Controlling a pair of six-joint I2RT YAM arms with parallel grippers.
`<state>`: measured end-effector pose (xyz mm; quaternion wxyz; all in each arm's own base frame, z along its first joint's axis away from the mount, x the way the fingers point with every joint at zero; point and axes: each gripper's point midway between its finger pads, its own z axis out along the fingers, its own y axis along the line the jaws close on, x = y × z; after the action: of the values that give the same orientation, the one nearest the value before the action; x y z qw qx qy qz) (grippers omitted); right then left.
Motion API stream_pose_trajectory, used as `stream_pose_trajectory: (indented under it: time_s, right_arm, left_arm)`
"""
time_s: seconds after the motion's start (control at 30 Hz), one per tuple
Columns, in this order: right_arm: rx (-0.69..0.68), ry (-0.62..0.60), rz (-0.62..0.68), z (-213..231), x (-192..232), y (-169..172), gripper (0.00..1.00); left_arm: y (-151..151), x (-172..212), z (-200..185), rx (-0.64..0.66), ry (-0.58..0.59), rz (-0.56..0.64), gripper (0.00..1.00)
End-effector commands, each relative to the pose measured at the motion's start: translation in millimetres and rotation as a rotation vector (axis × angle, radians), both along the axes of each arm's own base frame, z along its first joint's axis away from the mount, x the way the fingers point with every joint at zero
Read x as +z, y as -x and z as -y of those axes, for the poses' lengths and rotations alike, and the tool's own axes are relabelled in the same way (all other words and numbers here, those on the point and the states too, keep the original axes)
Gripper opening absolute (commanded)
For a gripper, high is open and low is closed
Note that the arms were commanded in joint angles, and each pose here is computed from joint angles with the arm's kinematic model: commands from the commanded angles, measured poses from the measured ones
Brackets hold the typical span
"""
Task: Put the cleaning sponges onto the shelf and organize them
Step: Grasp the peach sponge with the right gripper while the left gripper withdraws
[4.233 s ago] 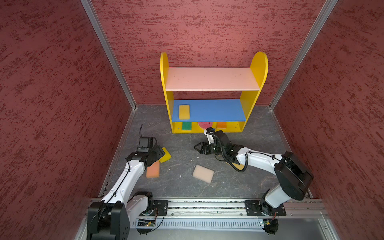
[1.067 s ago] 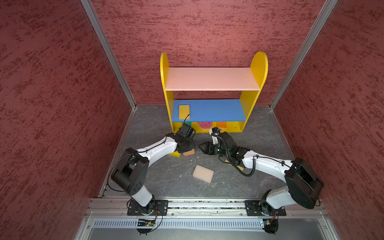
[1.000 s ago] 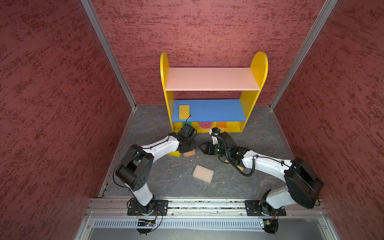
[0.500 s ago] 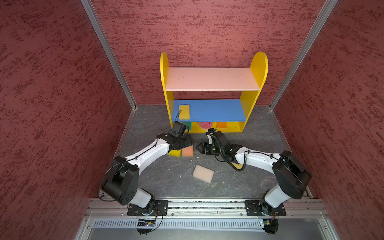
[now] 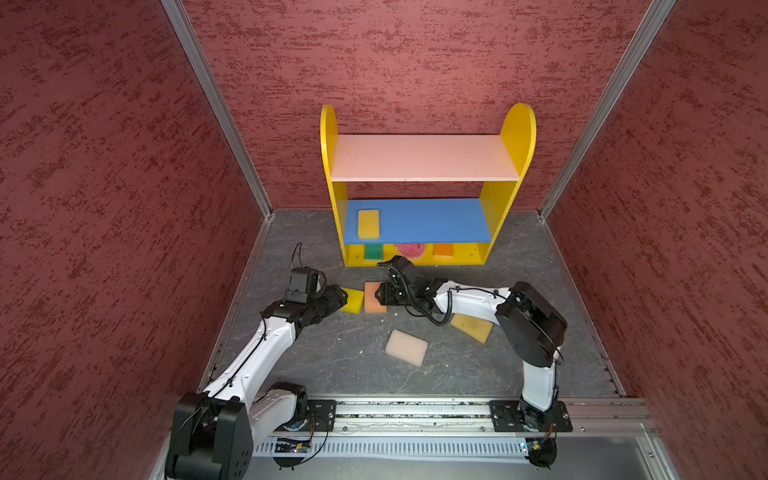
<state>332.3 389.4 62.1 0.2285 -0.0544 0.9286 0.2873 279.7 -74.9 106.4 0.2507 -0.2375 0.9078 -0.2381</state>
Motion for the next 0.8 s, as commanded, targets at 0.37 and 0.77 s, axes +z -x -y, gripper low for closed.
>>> stream_pose_trajectory:
  time_s: [0.37,0.77]
  right_arm:
    - [-0.081,0.099,-0.004,3,-27,-16,0.17]
    - [-0.03,0.206,0.266,8,52,-52,0.0]
  left_arm:
    - [6,-21,-2,-0.039,0.131,0.007,0.74]
    - [11,-39,0,-0.05,0.128,0.002,0.74]
